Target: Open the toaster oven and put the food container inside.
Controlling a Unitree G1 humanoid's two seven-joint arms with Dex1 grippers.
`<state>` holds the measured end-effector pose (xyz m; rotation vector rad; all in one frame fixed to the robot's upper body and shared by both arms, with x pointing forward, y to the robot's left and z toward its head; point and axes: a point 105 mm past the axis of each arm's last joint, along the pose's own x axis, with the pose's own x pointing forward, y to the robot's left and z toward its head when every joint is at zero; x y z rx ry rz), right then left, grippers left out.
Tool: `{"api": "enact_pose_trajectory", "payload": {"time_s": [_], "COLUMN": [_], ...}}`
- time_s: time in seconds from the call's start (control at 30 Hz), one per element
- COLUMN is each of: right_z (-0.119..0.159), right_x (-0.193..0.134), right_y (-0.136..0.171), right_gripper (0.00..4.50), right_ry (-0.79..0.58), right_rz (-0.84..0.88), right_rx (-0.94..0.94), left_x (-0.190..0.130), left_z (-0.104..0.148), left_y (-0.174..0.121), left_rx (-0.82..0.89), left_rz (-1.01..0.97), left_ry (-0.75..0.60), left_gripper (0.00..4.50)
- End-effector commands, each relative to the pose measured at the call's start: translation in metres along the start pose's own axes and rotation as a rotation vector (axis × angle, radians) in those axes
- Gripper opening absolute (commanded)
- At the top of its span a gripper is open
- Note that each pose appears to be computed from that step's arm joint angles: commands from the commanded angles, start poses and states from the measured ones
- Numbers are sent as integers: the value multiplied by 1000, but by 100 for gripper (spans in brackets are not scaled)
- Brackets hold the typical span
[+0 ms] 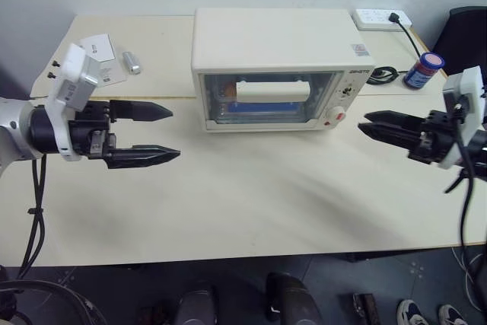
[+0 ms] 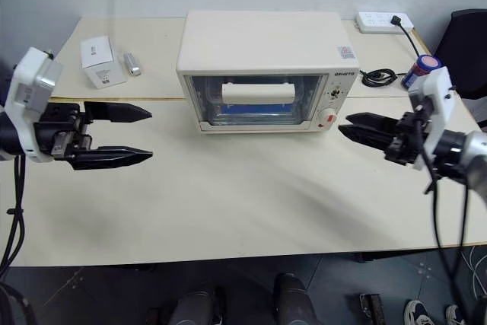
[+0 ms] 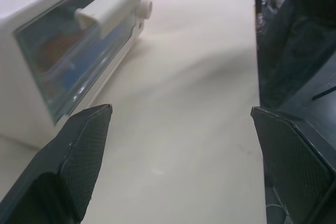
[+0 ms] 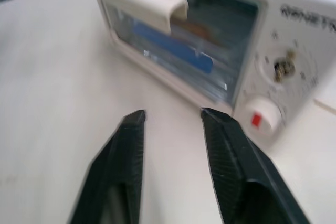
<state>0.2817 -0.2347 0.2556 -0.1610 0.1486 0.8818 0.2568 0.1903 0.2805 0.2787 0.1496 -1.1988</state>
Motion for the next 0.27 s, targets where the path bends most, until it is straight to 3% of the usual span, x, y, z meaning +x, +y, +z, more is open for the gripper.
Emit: {"api": "enact_pose_trajectory", "payload": {"time_s": [0.03,0.2,0.27], "right_z": [14,19,15], "right_x": [-18,-27,-23], "right_y": [-5,-2,0], "right_gripper": [290,447,447], "right_ry": [-5,-2,2], "right_rz": [40,94,110], "right_rx": [-30,-64,-78], "left_x": [-16,-28,-29], "left_z": [12,15,14], "left_y": [1,3,3], "left_rx": [73,80,84], "left_rz": [48,79,85], "left_ry": [0,11,14], "left_gripper": [450,450,450]}}
